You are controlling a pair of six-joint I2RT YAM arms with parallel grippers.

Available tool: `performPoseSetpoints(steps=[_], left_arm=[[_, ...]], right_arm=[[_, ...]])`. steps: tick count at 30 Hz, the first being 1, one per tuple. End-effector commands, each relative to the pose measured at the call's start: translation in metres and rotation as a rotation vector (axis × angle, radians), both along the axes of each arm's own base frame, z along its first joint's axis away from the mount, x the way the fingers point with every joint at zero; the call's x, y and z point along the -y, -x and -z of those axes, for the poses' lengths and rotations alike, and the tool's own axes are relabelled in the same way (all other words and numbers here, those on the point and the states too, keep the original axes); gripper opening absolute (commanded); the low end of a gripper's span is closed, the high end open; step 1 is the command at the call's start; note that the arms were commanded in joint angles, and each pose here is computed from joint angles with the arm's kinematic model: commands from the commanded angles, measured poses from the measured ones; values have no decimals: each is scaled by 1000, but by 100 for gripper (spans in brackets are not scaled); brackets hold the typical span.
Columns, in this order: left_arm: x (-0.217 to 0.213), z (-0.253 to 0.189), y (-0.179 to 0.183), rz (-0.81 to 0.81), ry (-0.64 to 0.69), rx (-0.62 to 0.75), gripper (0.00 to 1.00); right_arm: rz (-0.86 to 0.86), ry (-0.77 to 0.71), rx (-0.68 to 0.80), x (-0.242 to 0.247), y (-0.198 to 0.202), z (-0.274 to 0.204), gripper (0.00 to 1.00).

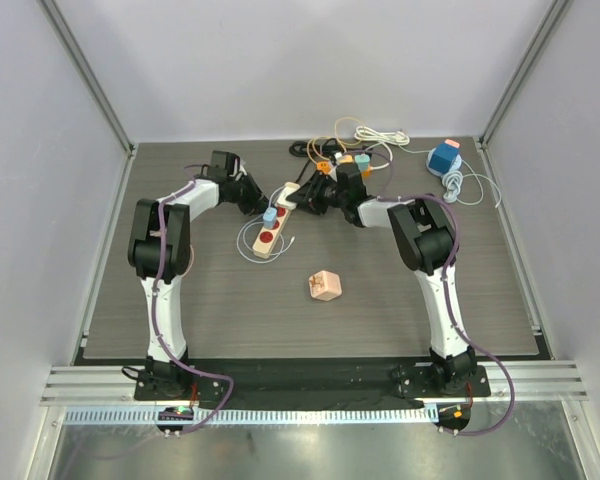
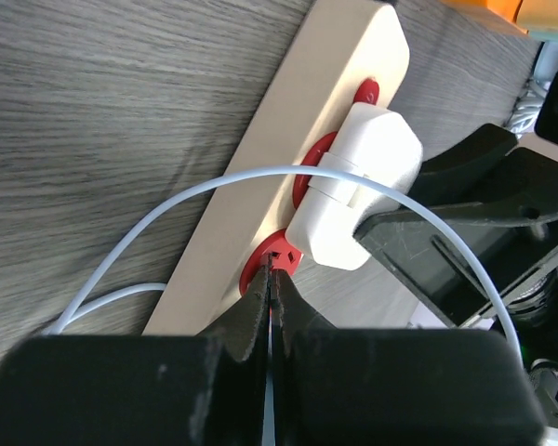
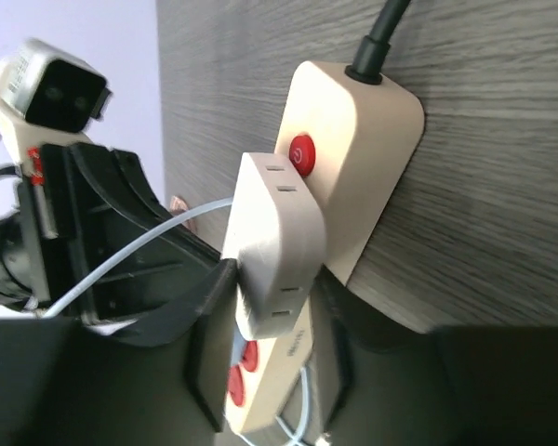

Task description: Pull the plug off the socket

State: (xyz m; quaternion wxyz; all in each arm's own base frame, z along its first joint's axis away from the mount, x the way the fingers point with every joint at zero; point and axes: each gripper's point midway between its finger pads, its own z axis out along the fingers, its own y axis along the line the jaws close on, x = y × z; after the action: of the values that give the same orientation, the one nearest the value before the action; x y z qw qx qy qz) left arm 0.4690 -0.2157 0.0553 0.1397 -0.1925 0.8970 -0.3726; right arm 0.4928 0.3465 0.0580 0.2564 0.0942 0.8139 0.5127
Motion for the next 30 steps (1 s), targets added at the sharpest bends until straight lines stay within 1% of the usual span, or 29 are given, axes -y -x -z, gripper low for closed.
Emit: performPoseSetpoints(steps=[1, 2, 3, 4, 5, 7, 8, 9, 10, 11, 12, 15, 19, 20, 22, 23, 27, 30], left_arm=[[-8, 32, 16, 10, -59, -88, 0], [-8, 33, 16, 10, -59, -89, 0], [-9, 33, 15, 8, -59, -88, 0], [-9, 34, 16, 9, -62, -89, 0], [-9, 35, 16, 9, -66, -91, 0], [-9, 36, 16, 6, -68, -93, 0], [-8, 37, 17, 9, -66, -96, 0], [-9, 39, 17, 9, -67, -99, 0], [-8, 39, 17, 11, -67, -98, 0], [-8, 40, 17, 9, -72, -98, 0], [-9, 41, 17, 7, -74, -101, 0], [-10, 41, 17, 2, -87, -101, 0], [-11, 44, 16, -3, -96, -105, 0], [-12, 45, 17, -5, -98, -111, 0], [-13, 47, 18, -5, -103, -115, 0], [-13, 48, 18, -6, -105, -116, 0], [-14, 51, 19, -8, -110, -122, 0], [-15, 53, 19, -11, -112, -126, 0]], right_arm=[[-2, -113, 78, -13, -11, -41, 38], [1, -127, 89, -13, -11, -49, 21], [8, -146, 107, -12, -12, -58, 12], [12, -166, 108, -12, -11, -66, 4], [19, -178, 114, -11, -10, -74, 1], [17, -218, 157, -13, -11, -90, 1], [26, -260, 146, -13, -12, -97, 1], [19, -299, 171, -14, -12, -102, 1], [16, -336, 159, -14, -13, -105, 1], [20, -407, 102, -15, -12, -109, 1], [10, -474, 122, -15, -12, -114, 1], [-4, -595, 100, -15, -7, -124, 1], [-12, -659, 117, -10, -3, -140, 1], [-18, -685, 141, -7, -1, -146, 1], [-22, -755, 117, -5, -1, -153, 1], [-37, -793, 143, -3, 3, -162, 1], [-28, -818, 129, 0, 3, -163, 1], [-42, -889, 149, 5, 6, -174, 1]])
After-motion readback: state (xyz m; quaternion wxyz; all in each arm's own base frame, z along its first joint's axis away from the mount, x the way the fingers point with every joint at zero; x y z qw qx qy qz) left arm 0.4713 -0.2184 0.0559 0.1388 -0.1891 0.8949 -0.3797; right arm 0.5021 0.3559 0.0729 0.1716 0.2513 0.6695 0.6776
